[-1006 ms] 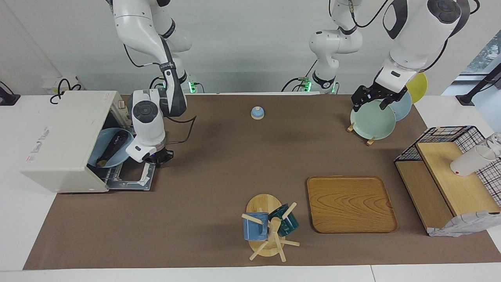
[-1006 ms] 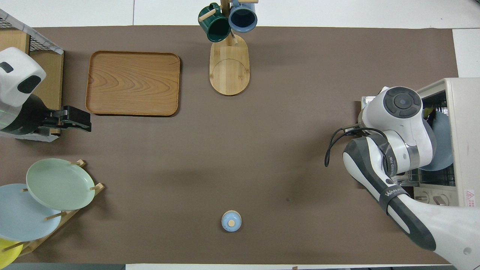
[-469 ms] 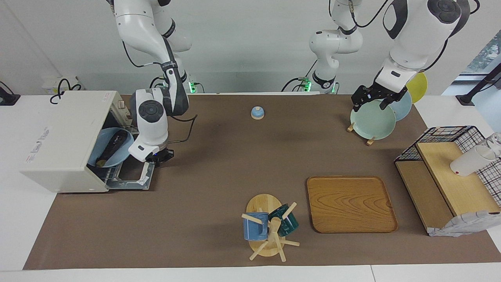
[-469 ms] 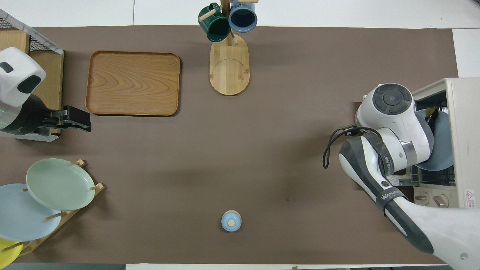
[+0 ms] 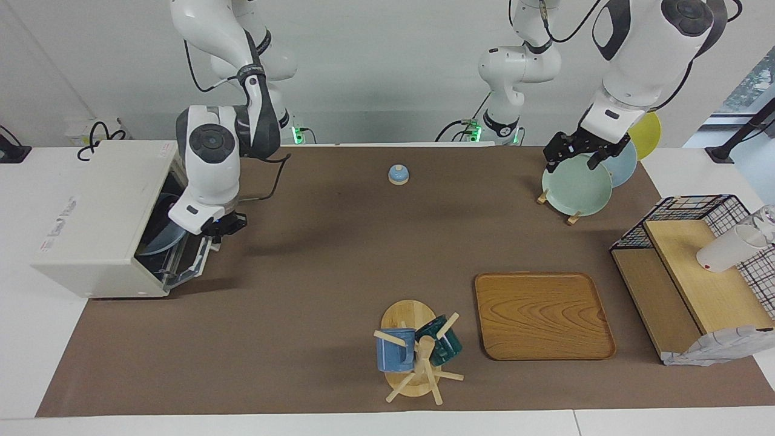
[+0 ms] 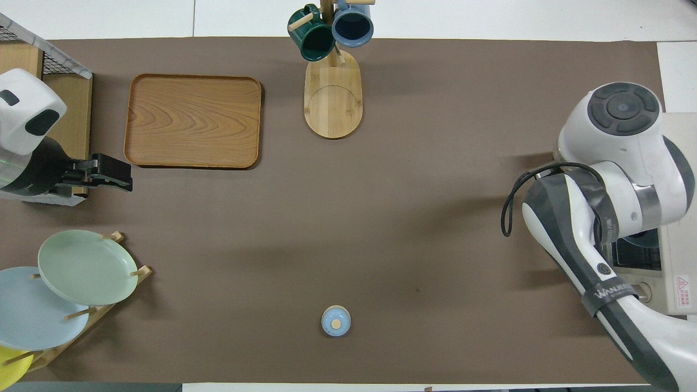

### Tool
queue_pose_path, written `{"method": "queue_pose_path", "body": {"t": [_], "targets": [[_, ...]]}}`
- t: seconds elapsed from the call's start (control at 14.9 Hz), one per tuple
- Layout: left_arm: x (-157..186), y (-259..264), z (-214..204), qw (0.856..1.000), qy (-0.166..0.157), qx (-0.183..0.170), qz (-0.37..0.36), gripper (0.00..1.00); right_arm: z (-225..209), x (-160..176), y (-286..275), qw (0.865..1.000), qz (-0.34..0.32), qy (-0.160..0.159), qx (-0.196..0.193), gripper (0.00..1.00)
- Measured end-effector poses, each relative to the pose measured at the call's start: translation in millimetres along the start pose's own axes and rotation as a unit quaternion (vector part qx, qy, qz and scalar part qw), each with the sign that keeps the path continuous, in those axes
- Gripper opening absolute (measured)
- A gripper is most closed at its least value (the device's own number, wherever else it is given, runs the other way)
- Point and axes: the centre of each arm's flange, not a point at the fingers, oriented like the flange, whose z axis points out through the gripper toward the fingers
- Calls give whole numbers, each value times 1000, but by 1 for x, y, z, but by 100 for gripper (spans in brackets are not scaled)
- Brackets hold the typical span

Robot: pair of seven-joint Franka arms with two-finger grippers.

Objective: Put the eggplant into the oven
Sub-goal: 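Withdraw the right gripper out of the toaster oven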

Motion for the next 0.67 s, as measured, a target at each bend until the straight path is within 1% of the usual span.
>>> {"method": "queue_pose_path", "body": {"t": [0.67], "targets": [[0, 0, 0, 1000, 0, 0, 0, 100, -18, -33, 74, 1000, 2, -3, -1, 1]]}}
